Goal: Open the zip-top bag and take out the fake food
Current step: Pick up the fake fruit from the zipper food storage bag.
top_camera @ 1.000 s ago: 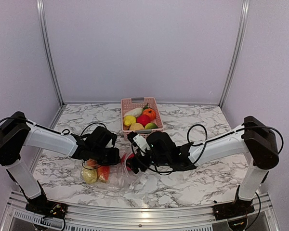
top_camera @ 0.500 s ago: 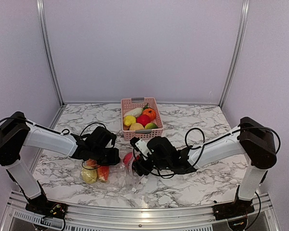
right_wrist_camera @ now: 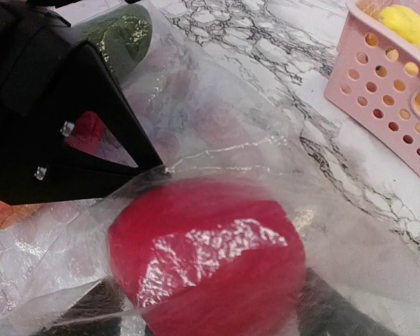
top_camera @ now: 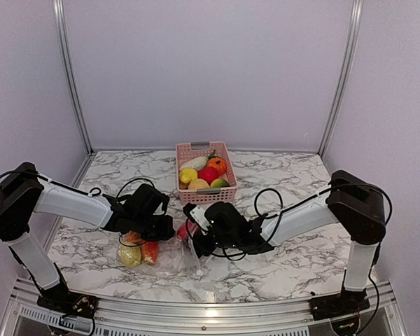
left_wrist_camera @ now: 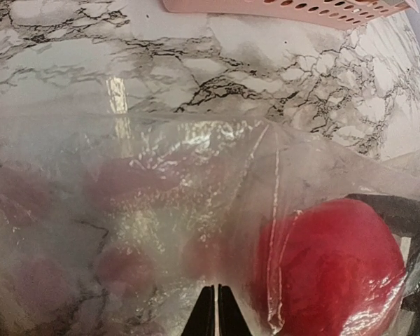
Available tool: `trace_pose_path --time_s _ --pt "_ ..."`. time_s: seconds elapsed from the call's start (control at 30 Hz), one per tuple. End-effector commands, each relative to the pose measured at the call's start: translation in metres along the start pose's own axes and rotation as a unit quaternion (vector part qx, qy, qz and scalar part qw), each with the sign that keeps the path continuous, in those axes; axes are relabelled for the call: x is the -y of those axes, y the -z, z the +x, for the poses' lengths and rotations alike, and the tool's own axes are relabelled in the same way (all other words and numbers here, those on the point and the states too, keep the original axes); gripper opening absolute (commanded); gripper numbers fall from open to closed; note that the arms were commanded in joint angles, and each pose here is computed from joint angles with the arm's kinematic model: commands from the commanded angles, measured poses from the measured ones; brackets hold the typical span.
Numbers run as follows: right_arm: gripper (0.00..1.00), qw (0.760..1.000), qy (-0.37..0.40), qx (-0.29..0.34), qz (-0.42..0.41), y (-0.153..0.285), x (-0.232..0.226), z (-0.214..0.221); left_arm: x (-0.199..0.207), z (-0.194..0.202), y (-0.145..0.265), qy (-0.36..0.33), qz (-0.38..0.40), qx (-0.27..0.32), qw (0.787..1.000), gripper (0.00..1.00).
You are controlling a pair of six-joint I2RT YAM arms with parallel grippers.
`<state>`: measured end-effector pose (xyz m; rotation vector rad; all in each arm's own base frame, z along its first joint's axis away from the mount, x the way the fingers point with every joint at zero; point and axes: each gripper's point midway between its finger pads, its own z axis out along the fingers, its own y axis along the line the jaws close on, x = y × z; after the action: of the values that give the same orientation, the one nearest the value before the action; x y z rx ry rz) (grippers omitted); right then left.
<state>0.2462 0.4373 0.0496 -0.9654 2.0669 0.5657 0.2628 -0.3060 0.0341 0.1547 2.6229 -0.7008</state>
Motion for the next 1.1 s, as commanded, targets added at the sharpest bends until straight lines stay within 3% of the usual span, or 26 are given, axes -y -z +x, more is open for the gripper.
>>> trace_pose_path --time_s 0.0,0.17,0.33,1.07 --pt "0.78 1.0 -0.008 0.023 0.006 -0.004 0.001 -0.018 0.001 0.002 0.002 -0.007 -0.002 -0.006 1.0 0.04" --pt "0.61 1.0 -0.013 0.022 0.001 0.003 0.0 -0.022 -0.01 0.002 0.004 0.004 -0.023 0.0 1.0 0.03" --pt "0.52 0.999 -0.022 0.021 -0.011 0.015 -0.004 -0.025 -0.021 0.004 0.005 0.019 -0.035 0.003 0.999 0.04" --pt "0.49 0.998 -0.05 -0.01 -0.029 0.07 -0.006 -0.006 -0.028 0.002 0.004 0.03 -0.04 0.004 0.999 0.04"
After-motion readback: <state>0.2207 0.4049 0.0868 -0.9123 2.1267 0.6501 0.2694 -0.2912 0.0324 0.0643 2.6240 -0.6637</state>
